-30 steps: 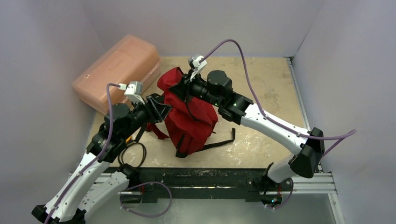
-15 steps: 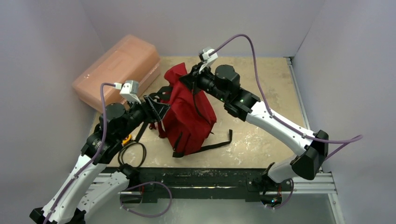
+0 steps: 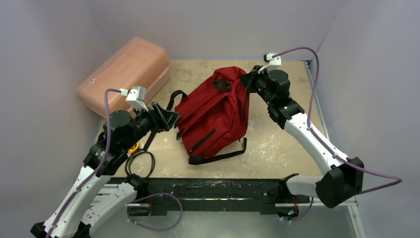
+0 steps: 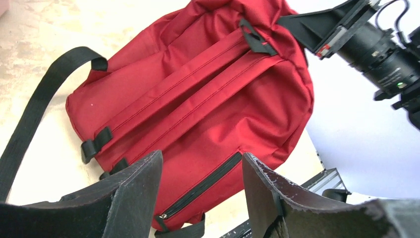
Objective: Pack the student bag
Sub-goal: Adjust the student bag at the center of the board.
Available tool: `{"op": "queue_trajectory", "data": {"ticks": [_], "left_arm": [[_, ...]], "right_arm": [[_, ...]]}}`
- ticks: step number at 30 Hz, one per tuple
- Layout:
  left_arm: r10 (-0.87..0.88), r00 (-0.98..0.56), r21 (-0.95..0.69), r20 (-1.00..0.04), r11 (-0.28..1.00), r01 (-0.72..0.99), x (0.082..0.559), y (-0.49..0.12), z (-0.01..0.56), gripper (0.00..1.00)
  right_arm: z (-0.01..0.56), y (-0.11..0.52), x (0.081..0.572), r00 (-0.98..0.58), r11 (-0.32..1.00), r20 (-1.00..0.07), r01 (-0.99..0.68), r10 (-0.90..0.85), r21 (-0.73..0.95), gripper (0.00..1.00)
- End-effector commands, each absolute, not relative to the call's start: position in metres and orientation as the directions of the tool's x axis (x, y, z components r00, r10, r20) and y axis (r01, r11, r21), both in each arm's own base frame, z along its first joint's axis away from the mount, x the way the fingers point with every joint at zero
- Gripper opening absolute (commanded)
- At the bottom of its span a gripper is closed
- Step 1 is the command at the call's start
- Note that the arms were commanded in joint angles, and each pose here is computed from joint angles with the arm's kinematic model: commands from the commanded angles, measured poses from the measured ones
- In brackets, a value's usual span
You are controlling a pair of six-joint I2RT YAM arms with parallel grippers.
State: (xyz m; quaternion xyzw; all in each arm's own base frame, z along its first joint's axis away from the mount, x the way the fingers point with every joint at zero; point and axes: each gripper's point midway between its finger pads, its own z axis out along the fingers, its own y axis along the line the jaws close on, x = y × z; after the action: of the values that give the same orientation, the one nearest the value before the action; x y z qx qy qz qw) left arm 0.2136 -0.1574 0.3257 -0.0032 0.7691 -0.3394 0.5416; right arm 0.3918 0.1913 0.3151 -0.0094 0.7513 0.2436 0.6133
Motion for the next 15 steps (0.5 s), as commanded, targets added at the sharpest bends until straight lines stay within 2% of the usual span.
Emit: {"op": "queue_trajectory", "data": {"ticks": [1,5,10,12,15], "left_arm": [[-0.375,-0.399,-0.526,-0.837,0.754,0.393,0.22,-0.165,0.34,0.59],[-0.372,-0.397,-0.523,-0.839,0.753,0.4,0.222,-0.167,0.341,0.59],[-0.368,-0.384,-0.512,-0.847,0.756,0.407,0.22,-0.165,0.345,0.59],[-0.365,-0.377,-0.506,-0.851,0.762,0.404,0.219,-0.162,0.346,0.59],[-0.365,-0.363,-0.496,-0.857,0.773,0.395,0.216,-0.156,0.347,0.59]], "right_arm": [[0.417,0.134,0.389,0.001,0.897,-0.926,-0.251,0.377,0.364,0.0],[0.496,0.103,0.379,0.169,0.945,-0.941,-0.202,0.294,0.259,0.0],[0.574,0.114,0.365,0.323,0.952,-0.929,-0.296,0.18,0.081,0.0],[0.587,0.133,0.367,0.337,0.928,-0.929,-0.372,0.155,0.02,0.0],[0.569,0.182,0.378,0.277,0.874,-0.955,-0.484,0.107,-0.043,0.0]]}}
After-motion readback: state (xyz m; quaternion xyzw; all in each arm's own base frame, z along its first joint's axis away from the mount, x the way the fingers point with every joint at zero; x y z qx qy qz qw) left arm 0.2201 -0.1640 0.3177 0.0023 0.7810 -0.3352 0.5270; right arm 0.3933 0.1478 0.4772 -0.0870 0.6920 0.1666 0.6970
